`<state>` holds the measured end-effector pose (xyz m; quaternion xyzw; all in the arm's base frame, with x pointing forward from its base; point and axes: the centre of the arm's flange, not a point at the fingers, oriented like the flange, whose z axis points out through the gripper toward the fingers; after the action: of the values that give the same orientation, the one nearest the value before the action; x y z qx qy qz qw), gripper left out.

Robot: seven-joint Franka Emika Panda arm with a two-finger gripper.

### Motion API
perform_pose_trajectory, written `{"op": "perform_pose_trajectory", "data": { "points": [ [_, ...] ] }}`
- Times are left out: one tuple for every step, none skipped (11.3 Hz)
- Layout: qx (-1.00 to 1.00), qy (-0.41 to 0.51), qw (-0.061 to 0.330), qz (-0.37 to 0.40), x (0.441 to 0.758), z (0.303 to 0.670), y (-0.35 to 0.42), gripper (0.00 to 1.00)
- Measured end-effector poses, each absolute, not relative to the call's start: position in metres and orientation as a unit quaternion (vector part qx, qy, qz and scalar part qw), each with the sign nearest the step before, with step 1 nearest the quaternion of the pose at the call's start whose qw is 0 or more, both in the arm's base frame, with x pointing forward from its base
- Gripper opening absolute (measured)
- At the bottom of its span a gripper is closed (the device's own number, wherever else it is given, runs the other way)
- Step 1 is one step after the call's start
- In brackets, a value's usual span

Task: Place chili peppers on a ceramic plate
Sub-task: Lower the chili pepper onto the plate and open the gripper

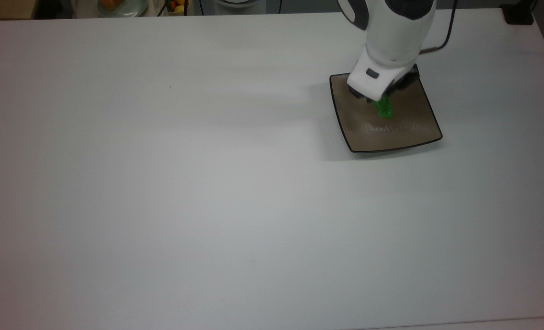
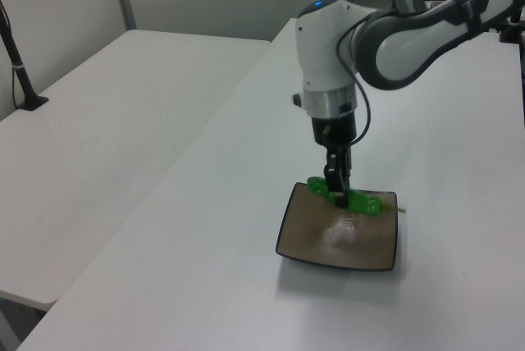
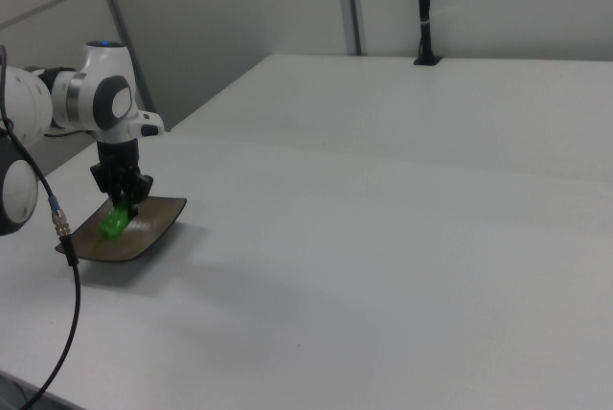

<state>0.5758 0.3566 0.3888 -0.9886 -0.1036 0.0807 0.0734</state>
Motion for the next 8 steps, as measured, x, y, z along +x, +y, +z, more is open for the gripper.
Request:
{"op": "perform_pose_trajectory", "data": {
  "points": [
    [-0.99, -0.097, 0.075, 0.073, 0.579, 0.382, 0.359, 0.36],
    [-0.99, -0.091, 0.078, 0.07, 0.582, 0.374, 0.361, 0.36],
    [-0.991, -0.084, 0.081, 0.064, 0.586, 0.368, 0.362, 0.36],
    [-0.992, -0.076, 0.085, 0.058, 0.589, 0.363, 0.364, 0.36],
    [-0.992, -0.074, 0.089, 0.052, 0.59, 0.358, 0.368, 0.36],
    [-0.992, -0.072, 0.091, 0.049, 0.589, 0.353, 0.373, 0.36],
    [-0.992, -0.071, 0.093, 0.047, 0.588, 0.348, 0.378, 0.36],
    [-0.992, -0.071, 0.094, 0.045, 0.588, 0.346, 0.379, 0.36]
  ]
}}
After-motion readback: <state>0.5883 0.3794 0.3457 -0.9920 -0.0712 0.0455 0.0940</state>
